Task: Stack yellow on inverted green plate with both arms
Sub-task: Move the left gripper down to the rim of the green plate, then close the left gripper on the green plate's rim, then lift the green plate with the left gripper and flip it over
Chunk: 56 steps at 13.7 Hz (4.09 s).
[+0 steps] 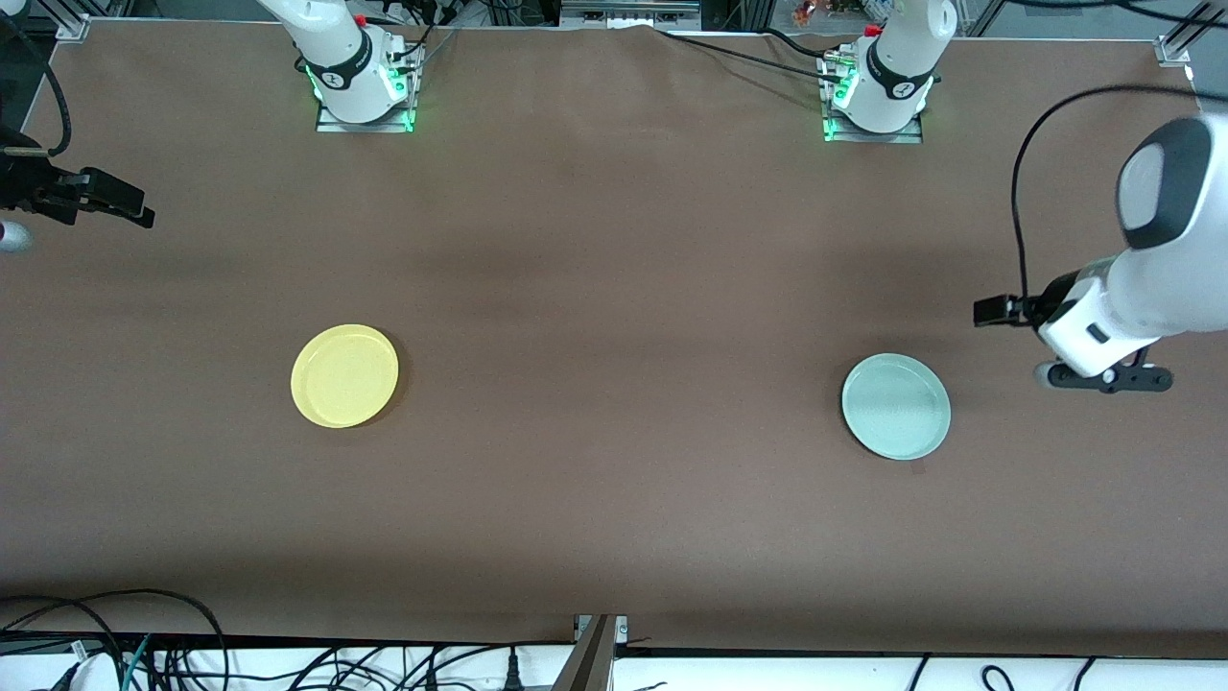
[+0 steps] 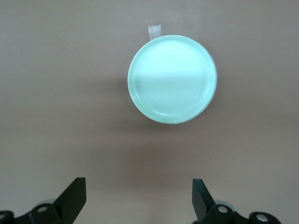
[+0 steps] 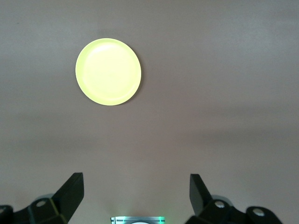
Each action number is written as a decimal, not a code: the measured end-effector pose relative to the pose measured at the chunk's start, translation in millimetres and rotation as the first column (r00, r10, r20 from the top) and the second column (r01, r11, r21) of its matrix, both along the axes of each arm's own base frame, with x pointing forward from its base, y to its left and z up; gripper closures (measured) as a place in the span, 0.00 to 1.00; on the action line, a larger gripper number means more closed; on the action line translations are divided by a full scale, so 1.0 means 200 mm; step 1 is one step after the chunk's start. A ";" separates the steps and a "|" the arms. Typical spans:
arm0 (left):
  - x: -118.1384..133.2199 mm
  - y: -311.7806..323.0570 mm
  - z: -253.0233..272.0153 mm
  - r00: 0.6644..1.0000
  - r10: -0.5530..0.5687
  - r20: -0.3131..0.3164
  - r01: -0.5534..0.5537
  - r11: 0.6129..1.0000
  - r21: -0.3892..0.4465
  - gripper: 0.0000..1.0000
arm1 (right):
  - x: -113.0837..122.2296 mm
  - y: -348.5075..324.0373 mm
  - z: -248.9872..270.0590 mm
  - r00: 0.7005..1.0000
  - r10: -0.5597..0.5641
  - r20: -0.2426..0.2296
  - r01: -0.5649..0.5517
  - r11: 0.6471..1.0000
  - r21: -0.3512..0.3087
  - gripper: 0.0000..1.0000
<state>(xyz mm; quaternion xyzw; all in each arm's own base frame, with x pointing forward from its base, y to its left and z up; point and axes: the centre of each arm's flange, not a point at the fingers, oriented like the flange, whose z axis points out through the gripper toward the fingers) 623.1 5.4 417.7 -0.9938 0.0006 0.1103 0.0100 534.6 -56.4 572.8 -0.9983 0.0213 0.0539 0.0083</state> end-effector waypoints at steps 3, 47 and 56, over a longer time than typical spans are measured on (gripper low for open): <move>-0.06 0.09 -0.35 0.998 0.027 0.065 -0.026 1.000 -0.009 0.00 | 0.00 0.00 0.00 1.000 0.000 0.000 0.000 1.000 0.000 0.00; 0.05 0.23 -1.12 0.979 -0.031 0.204 0.036 0.999 -0.018 0.96 | -0.01 -0.01 -0.01 1.000 -0.002 -0.015 0.002 1.000 0.002 0.00; 0.29 -0.17 -0.56 0.981 -0.154 0.117 0.154 0.988 0.004 0.97 | -0.01 0.01 -0.01 1.000 0.002 -0.015 -0.002 1.000 0.002 0.00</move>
